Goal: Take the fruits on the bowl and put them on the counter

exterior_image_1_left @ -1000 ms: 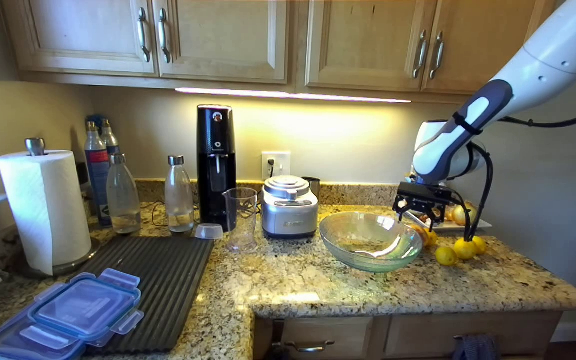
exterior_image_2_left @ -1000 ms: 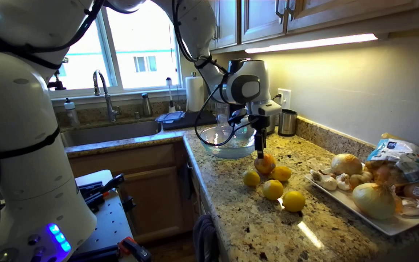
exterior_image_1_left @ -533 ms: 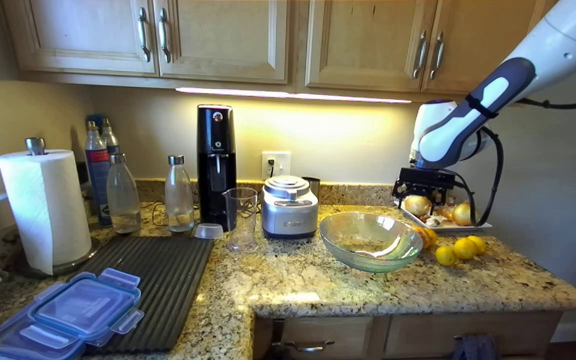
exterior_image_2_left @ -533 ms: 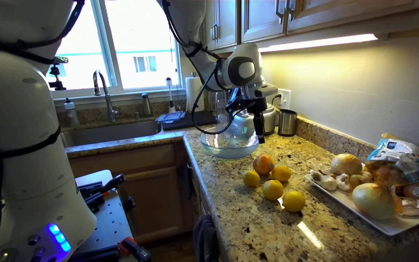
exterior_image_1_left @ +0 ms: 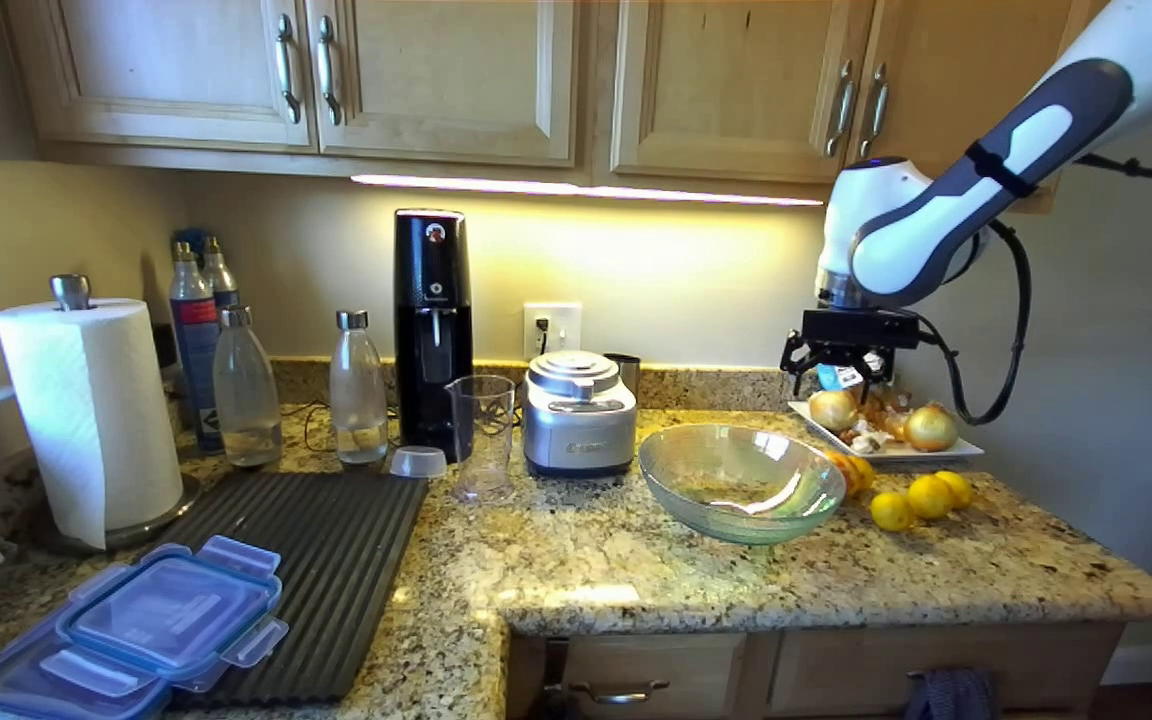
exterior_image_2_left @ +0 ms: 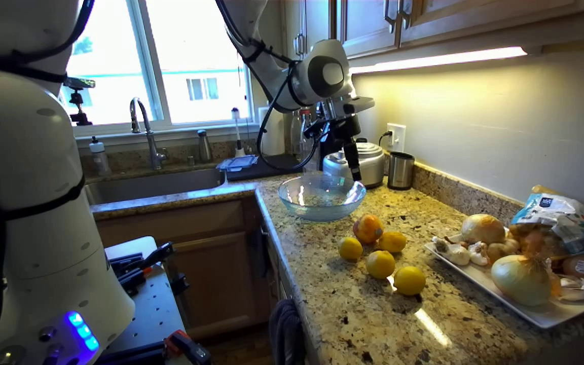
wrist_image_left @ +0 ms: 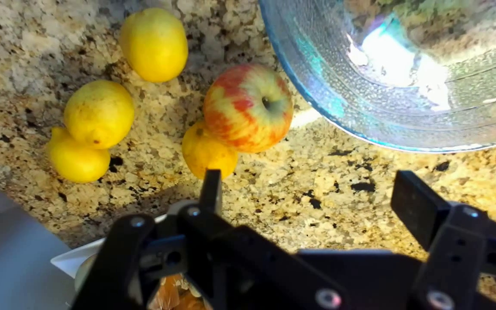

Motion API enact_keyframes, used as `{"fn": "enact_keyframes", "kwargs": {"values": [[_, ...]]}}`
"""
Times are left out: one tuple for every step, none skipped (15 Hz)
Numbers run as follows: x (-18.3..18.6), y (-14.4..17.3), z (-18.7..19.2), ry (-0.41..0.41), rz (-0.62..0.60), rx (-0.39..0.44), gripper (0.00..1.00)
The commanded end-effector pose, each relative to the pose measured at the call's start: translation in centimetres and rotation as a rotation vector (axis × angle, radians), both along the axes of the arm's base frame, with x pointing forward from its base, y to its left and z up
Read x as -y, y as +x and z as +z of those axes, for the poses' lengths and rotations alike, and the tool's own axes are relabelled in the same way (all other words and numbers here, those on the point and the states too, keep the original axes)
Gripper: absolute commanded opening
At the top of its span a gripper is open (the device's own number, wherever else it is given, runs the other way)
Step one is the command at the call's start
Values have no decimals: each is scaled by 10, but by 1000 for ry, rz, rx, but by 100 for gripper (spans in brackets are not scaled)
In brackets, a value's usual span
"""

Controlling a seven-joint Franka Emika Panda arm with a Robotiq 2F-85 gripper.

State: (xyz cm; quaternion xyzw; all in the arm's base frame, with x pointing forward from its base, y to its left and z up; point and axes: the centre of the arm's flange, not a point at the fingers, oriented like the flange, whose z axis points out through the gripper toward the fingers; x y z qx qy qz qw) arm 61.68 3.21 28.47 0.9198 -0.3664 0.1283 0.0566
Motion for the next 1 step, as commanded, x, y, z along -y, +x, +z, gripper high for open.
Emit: {"fn": "enact_keyframes", "kwargs": {"values": [[0, -1, 0, 1, 1, -1, 100]]}}
